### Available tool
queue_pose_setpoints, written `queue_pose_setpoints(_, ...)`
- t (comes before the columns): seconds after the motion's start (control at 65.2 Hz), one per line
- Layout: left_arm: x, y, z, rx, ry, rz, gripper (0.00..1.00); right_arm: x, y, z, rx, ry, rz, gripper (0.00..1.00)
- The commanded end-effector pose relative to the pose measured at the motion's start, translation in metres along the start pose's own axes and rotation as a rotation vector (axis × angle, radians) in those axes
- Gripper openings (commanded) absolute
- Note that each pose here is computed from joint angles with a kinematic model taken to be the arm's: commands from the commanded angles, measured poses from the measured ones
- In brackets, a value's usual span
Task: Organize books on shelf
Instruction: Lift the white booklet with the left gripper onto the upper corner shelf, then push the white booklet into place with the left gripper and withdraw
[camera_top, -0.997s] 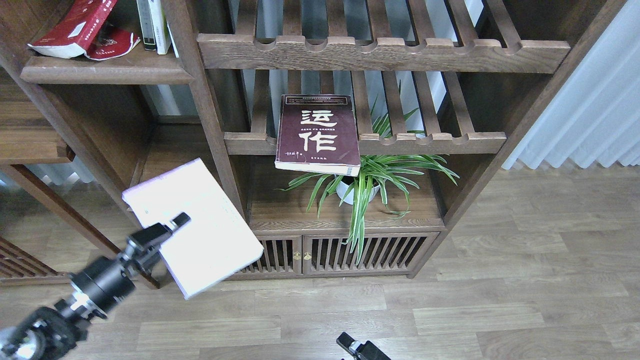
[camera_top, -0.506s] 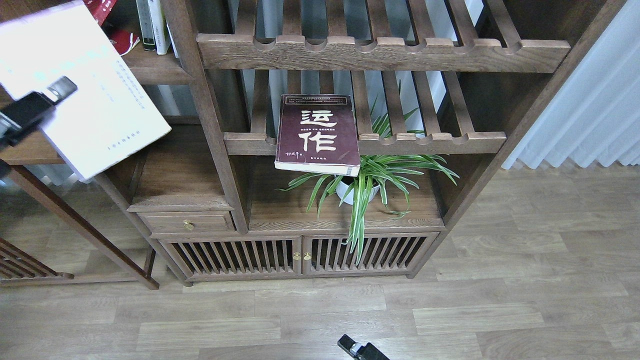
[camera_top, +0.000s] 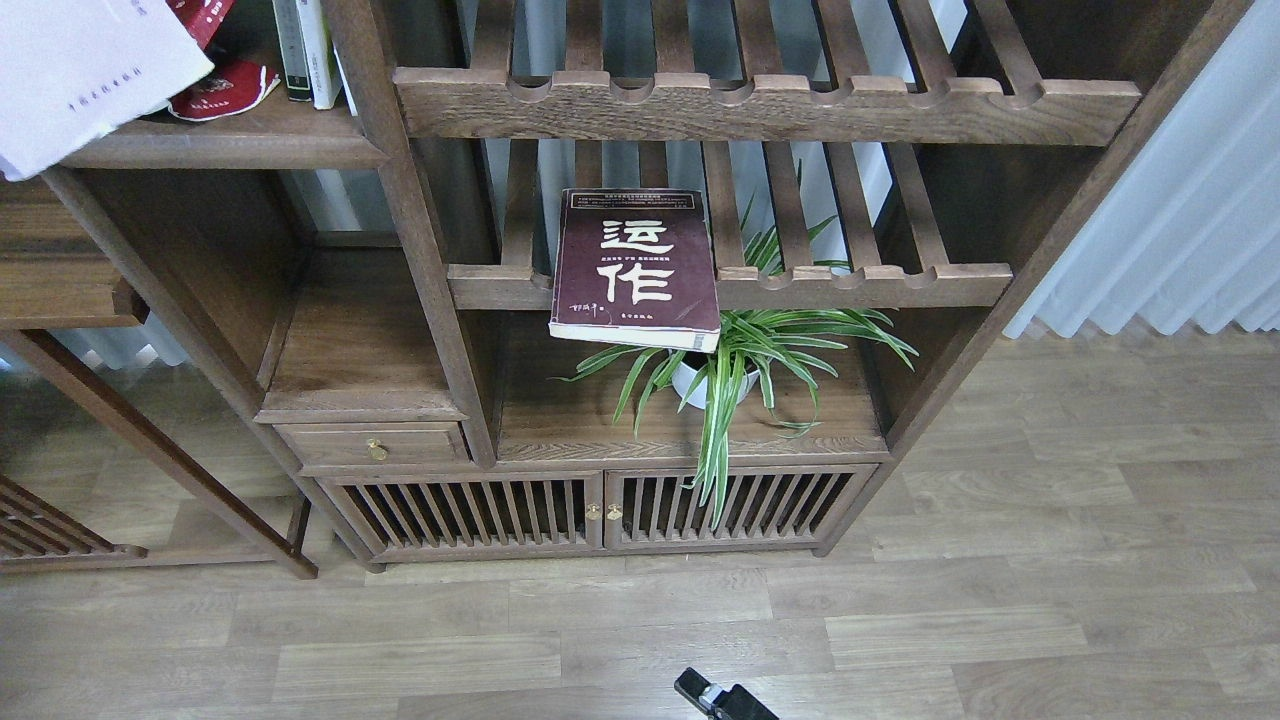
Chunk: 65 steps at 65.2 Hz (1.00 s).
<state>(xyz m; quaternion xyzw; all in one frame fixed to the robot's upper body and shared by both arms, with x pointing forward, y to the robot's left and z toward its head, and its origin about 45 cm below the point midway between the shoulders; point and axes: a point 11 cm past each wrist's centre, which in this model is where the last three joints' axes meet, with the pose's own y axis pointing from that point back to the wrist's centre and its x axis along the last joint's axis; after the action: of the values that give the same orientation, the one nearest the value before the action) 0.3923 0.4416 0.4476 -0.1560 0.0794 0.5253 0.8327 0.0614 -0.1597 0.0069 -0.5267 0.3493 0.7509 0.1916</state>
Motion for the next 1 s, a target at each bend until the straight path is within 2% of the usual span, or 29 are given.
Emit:
queue_pose_setpoints(0.0,-0.003,-0.022,0.002,-0.001,-0.025,0.002,0.02,0.0,0.0,0.0,0.001,-0.001,-0.001,0.99)
queue_pose_setpoints(0.138,-0.014,-0.061,-0.013,0.031,-0.036,-0.011,0.02,0.0,0.0,0.001,-0.004,0.0,-0.001,0.99)
queue_pose_setpoints(0.307,-0.031,-0.109,-0.005,0.061,-0.124,0.002,0.02,-0.001,0.0,0.0,-0.003,0.002,-0.001,0.98)
queue_pose_setpoints(0.521,-0.029,-0.118,0.01,0.055,-0.144,0.032,0.02,-0.001,-0.001,0.001,-0.003,0.0,-0.003,0.99)
queue_pose_setpoints(0.981,-0.004,-0.118,-0.004,0.103,-0.084,0.101,0.03,-0.004,-0.005,0.0,-0.01,0.006,-0.015,0.98)
